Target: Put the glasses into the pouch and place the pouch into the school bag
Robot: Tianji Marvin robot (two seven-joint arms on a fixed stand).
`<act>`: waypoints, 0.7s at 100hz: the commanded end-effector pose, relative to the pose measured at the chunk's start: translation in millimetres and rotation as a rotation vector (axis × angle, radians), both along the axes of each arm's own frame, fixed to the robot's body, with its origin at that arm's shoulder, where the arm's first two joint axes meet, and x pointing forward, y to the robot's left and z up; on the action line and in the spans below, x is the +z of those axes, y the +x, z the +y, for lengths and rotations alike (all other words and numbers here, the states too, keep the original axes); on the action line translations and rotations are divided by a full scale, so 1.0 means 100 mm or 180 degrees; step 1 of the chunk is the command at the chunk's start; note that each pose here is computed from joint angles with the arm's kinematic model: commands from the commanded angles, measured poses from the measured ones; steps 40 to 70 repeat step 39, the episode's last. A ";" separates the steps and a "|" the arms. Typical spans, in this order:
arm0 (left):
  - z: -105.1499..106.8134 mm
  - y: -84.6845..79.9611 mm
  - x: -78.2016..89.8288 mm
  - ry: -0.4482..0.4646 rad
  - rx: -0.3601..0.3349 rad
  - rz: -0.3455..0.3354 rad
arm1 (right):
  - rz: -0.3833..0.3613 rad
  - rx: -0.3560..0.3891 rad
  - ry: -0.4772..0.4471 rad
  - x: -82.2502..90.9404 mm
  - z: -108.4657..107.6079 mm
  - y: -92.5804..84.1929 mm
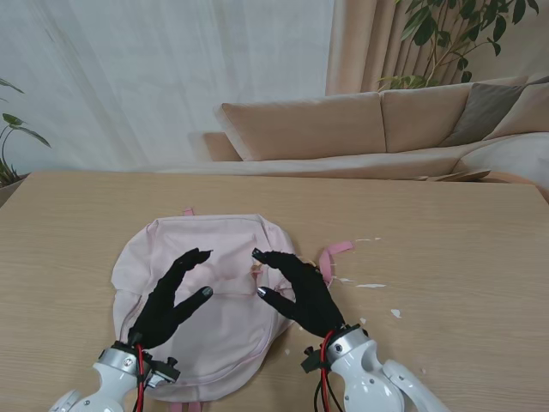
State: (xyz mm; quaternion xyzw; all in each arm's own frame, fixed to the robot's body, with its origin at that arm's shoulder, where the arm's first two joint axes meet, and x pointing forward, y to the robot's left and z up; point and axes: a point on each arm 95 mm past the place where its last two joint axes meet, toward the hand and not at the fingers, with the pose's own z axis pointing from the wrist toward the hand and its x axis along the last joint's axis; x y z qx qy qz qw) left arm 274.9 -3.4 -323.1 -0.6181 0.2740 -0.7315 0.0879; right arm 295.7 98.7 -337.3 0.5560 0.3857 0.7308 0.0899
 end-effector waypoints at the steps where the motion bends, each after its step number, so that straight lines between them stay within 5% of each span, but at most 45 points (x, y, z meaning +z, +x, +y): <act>1: -0.04 -0.04 0.00 -0.0025 -0.0063 0.0032 | 0.0020 0.0026 0.0019 0.01 0.04 -0.04; 70: -0.03 -0.03 0.01 -0.0026 -0.0090 0.0043 | 0.0060 0.0025 -0.0017 -0.01 0.05 -0.03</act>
